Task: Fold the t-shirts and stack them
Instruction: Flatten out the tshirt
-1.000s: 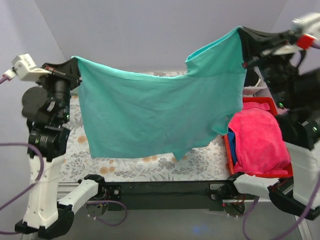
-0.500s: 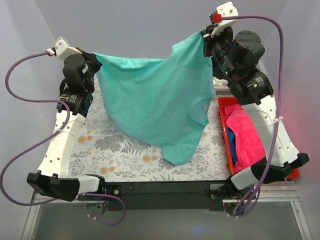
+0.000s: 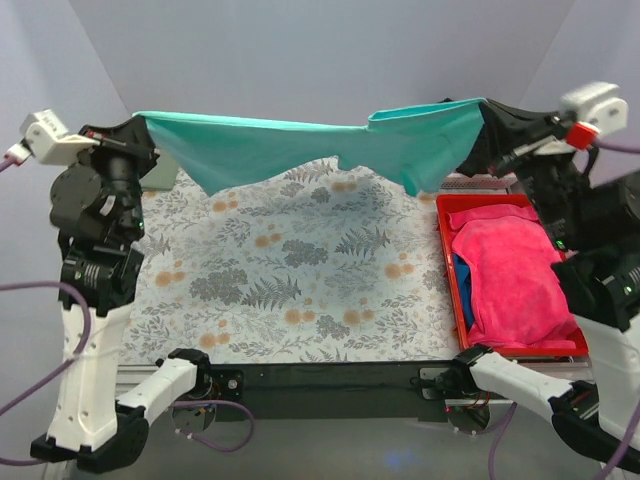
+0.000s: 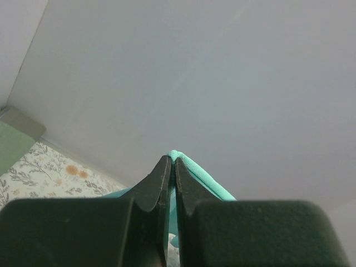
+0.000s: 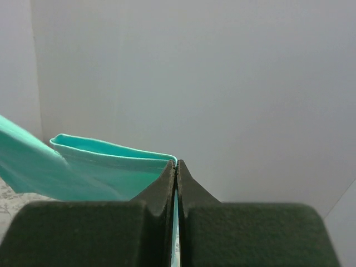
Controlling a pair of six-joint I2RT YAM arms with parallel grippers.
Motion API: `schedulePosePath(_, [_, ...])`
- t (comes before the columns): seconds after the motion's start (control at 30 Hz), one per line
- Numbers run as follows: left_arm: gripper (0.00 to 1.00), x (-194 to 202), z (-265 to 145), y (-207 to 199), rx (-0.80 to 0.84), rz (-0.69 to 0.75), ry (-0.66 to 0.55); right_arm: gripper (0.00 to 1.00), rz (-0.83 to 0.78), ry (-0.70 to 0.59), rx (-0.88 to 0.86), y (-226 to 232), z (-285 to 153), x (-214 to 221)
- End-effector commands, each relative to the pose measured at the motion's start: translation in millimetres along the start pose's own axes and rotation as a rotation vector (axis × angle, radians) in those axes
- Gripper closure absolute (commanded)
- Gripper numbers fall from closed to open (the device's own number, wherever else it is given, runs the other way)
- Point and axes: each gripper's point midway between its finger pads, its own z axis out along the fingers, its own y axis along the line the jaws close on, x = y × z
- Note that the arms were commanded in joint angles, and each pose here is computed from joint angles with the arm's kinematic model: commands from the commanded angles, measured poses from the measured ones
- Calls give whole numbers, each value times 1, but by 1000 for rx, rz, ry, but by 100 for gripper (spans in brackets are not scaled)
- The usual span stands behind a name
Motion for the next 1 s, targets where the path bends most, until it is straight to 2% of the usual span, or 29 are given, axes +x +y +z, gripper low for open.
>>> schedulePosePath(0.0, [100,-21,-30,7,1,1,-23,99,4,-89,-50,4,-26,-25])
schedulePosePath(0.2, [100,-72,-56,-13,54,-1,-102,99,16,-171,-142,12,-62,-64])
schedulePosePath(0.3, [100,-79,-55,-18,60,12,-115,99,20,-204,-147,11,-70,-73])
schedulePosePath(0.47, [100,-62,-32,-17,40,35,-90,99,6,-233,-139,10,-50,-82])
schedulePosePath(0.53, [100,-38,-14,-9,7,52,-55,99,3,-186,-134,14,-24,-64])
schedulePosePath(0.6, [100,-13,-2,3,-29,58,-20,99,4,-114,-132,22,8,-28])
schedulePosePath(0.67, [100,31,16,31,-108,83,38,99,11,-37,-98,25,31,13])
schedulePosePath(0.73, [100,63,26,51,-172,60,70,99,15,87,-78,37,63,85])
schedulePosePath(0.77, [100,97,33,79,-251,85,113,99,28,135,-79,43,72,111])
schedulePosePath(0.8, [100,116,35,93,-300,45,126,99,27,208,-73,52,87,160])
schedulePosePath(0.87, [100,159,34,134,-421,50,162,99,35,271,-72,61,99,207])
schedulePosePath(0.9, [100,183,36,150,-480,6,179,99,48,336,-74,67,111,249])
schedulePosePath(0.97, [100,213,32,186,-585,12,174,99,72,384,-78,72,122,291])
